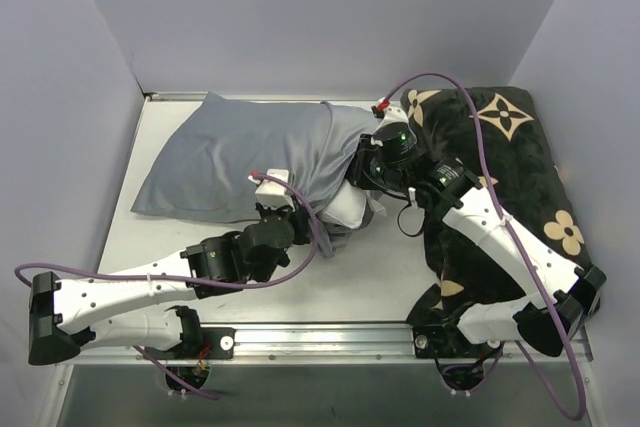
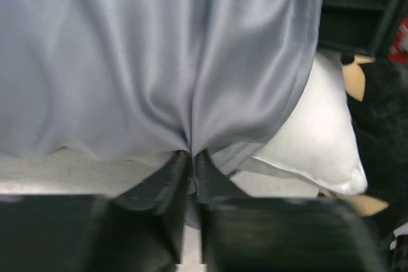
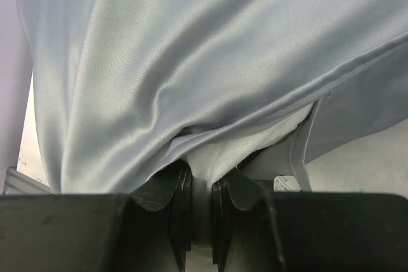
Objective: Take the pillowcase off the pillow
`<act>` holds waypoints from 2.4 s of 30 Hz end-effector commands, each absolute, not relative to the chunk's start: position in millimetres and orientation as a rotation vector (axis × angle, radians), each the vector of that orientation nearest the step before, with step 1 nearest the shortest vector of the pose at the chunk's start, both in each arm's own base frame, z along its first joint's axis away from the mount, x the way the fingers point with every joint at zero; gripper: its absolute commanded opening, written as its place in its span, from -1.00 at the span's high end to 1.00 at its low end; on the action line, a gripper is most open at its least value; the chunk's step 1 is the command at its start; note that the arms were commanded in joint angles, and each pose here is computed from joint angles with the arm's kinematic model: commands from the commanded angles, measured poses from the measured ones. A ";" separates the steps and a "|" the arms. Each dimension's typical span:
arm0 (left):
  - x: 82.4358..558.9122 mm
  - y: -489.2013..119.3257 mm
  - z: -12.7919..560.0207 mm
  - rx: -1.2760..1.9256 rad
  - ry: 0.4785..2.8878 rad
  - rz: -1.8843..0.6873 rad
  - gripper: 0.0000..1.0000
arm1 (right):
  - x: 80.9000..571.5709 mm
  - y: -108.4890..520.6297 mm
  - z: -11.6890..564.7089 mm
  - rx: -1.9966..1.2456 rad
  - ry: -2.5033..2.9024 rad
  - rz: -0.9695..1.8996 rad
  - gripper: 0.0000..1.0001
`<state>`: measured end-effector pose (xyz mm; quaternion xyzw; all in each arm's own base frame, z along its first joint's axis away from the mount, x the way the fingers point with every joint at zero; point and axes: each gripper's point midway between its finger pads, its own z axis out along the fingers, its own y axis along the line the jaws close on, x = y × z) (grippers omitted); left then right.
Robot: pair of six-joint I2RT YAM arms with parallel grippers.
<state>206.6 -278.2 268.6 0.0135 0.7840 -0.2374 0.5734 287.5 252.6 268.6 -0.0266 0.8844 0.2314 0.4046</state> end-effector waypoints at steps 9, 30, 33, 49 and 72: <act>270.3 -147.6 256.3 -0.472 1.805 -0.203 0.97 | 255.8 227.8 298.8 -0.019 2.019 0.743 1.00; 275.7 -179.5 132.5 -0.338 2.038 -0.373 -0.21 | 248.8 272.1 286.4 -0.139 2.044 0.940 1.00; 293.9 -170.7 153.1 -0.346 2.038 -0.350 -0.40 | 243.2 283.6 258.7 -0.149 2.069 0.960 1.00; 319.9 -178.5 230.9 -0.205 2.062 -0.326 -0.86 | 241.9 330.8 212.8 -0.169 2.177 1.018 1.00; 210.2 -242.1 290.7 0.445 1.816 -0.425 -0.95 | 253.1 365.2 278.9 -0.131 2.190 1.173 1.00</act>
